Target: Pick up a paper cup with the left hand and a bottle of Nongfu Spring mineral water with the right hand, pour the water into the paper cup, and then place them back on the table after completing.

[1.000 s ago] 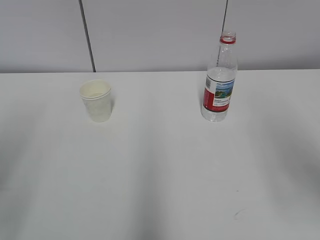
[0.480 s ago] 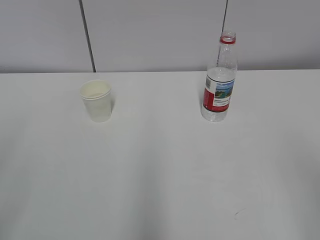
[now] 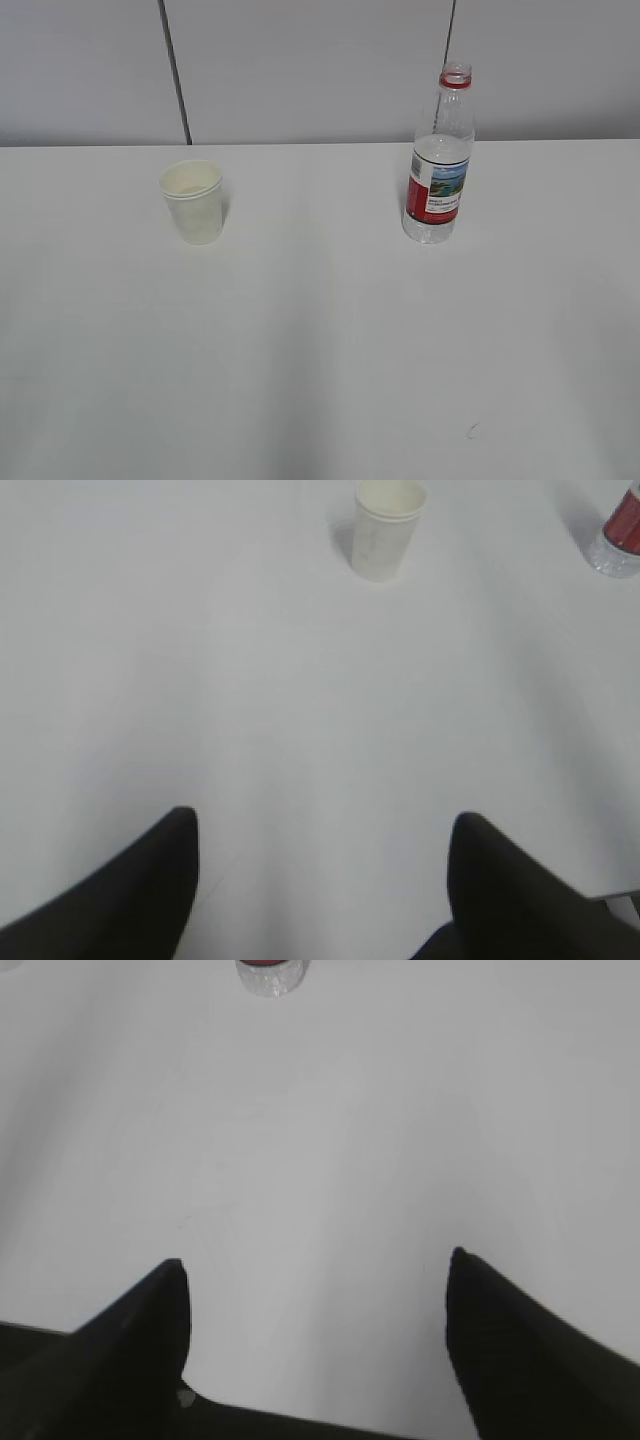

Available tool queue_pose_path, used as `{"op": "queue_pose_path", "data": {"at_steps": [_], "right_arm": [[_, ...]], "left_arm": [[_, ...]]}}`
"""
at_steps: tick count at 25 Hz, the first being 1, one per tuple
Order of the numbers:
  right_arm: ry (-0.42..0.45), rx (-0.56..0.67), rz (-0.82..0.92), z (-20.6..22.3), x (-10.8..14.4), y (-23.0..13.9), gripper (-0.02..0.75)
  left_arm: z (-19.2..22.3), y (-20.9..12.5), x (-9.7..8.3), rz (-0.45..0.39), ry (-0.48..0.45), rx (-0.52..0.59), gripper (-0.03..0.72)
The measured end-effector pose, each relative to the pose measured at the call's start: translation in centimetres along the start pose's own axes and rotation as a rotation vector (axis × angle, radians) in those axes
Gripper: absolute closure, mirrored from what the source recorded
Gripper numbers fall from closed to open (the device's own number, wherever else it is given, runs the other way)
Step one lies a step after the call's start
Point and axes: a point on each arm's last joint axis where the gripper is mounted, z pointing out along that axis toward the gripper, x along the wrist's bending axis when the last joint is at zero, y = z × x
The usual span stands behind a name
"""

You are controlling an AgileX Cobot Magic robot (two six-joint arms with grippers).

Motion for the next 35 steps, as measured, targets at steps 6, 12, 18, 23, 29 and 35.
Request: {"op": "queue_pose_path", "data": {"at_steps": [6, 12, 18, 23, 29, 35], "right_arm": [[-0.003, -0.101, -0.015, -0.7, 0.0, -0.4, 0.15], [-0.004, -0.126, -0.017, -0.5, 0.0, -0.5, 0.15], [0.006, -0.063, -0.019, -1.0, 0.1, -0.8, 0.15], [0.024, -0.045, -0.023, -1.6, 0.3, -1.8, 0.15], [0.03, -0.125, -0.031, -2.7, 0.4, -2.8, 0.15], [0.03, -0.115, -0.034, -2.5, 0.4, -3.0, 0.15]], "left_arm": [[-1.0, -1.0, 0.1, -0.004, -0.017, -0.075, 0.21], [-0.8, -1.1, 0.0, 0.03, -0.019, -0.072, 0.21], [-0.8, -1.1, 0.0, 0.035, -0.02, -0.072, 0.211], [-0.8, -1.1, 0.0, 0.034, -0.021, -0.072, 0.211], [-0.8, -1.1, 0.0, 0.034, -0.021, -0.072, 0.211], [-0.8, -1.1, 0.0, 0.034, -0.021, -0.072, 0.211]]}}
